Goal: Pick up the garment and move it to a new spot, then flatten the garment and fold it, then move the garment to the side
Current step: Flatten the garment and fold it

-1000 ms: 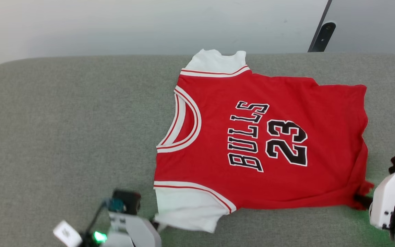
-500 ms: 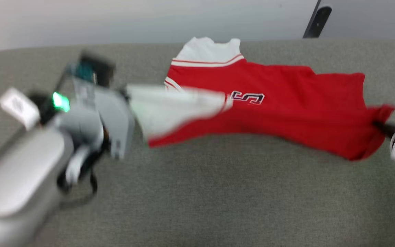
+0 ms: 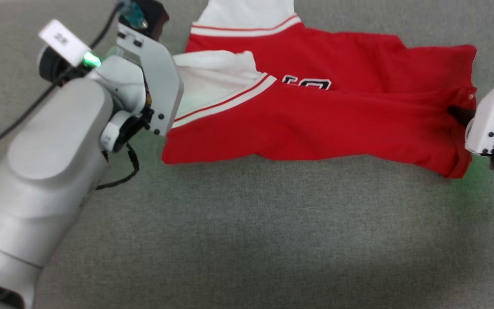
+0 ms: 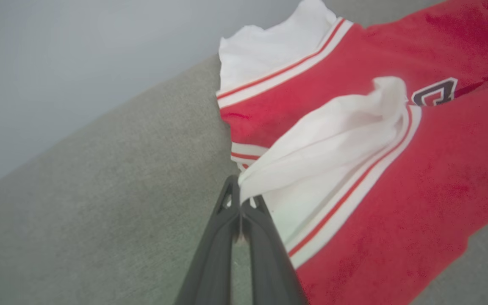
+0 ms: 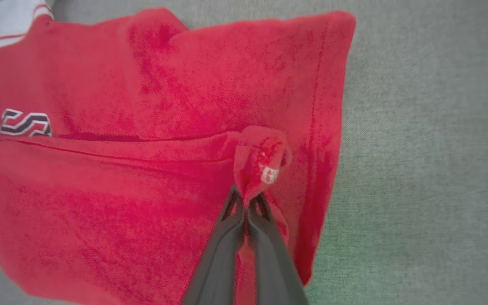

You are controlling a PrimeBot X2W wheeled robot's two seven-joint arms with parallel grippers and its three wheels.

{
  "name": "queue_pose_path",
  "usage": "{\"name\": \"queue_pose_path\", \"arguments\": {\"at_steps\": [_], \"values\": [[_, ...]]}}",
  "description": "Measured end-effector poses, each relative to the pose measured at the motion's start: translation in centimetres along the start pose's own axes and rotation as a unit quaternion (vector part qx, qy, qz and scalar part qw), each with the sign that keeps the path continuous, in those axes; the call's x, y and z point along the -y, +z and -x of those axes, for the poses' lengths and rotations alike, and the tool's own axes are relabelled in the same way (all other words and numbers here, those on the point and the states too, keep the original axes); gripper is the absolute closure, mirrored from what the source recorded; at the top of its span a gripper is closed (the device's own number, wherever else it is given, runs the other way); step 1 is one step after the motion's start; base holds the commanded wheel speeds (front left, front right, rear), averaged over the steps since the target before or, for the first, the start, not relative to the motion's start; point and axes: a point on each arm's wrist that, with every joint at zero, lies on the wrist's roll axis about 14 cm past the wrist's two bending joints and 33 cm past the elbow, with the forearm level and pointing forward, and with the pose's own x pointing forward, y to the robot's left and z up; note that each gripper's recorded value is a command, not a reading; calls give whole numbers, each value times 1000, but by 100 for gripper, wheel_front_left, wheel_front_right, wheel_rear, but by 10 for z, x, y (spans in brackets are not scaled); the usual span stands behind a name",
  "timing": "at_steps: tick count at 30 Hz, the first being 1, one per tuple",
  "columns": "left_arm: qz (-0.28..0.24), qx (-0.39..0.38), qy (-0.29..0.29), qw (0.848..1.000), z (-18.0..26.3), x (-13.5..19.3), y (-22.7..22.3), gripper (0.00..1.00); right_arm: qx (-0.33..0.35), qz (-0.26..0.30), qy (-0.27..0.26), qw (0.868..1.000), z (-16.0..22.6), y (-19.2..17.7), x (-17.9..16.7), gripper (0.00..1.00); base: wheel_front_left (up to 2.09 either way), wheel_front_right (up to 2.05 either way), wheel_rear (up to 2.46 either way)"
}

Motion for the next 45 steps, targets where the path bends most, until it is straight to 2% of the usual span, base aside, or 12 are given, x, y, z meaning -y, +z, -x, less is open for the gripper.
{"name": "queue_pose_path", "arguments": {"at_steps": [9, 15, 17, 18, 19, 21, 23, 27, 37, 45], "values": [[16, -87, -27, 996, -45, 10, -55, 100, -45, 0, -9, 999, -29, -20, 3, 100, 0, 0, 0], [20, -96, -24, 995, -49, 7, -59, 100, -57, -4, -8, 998, -33, -23, 1, 98, 0, 0, 0], [18, -97, -20, 995, -46, 4, -56, 77, -58, -8, -8, 998, -31, -22, 0, 69, 0, 0, 0], [19, -94, -18, 995, -44, 2, -54, 66, -59, -8, -9, 998, -30, -22, 0, 41, 0, 0, 0], [20, -89, -14, 996, -41, 0, -51, 57, -60, -7, -9, 998, -28, -22, 0, 0, 0, 0, 0], [23, -79, -11, 997, -35, -4, -42, 32, -56, -8, -7, 998, -24, -20, -2, 0, 0, 0, 0], [24, -65, -6, 998, -28, -7, -32, 18, -51, -4, -8, 999, -19, -17, -3, 0, 0, 0, 0], [22, -28, 5, 999, -12, -13, -12, 2, -13, 10, -7, 1000, -4, 0, -3, 0, 0, 0, 0], [33, 30, 16, 999, 26, -13, -1, 0, 80, 33, 16, 996, 35, 15, -10, 0, 0, 0, 0], [47, 83, 15, 995, 52, -4, 6, 0, 184, 76, 39, 979, 68, 18, -19, 0, 0, 0, 0]]}}
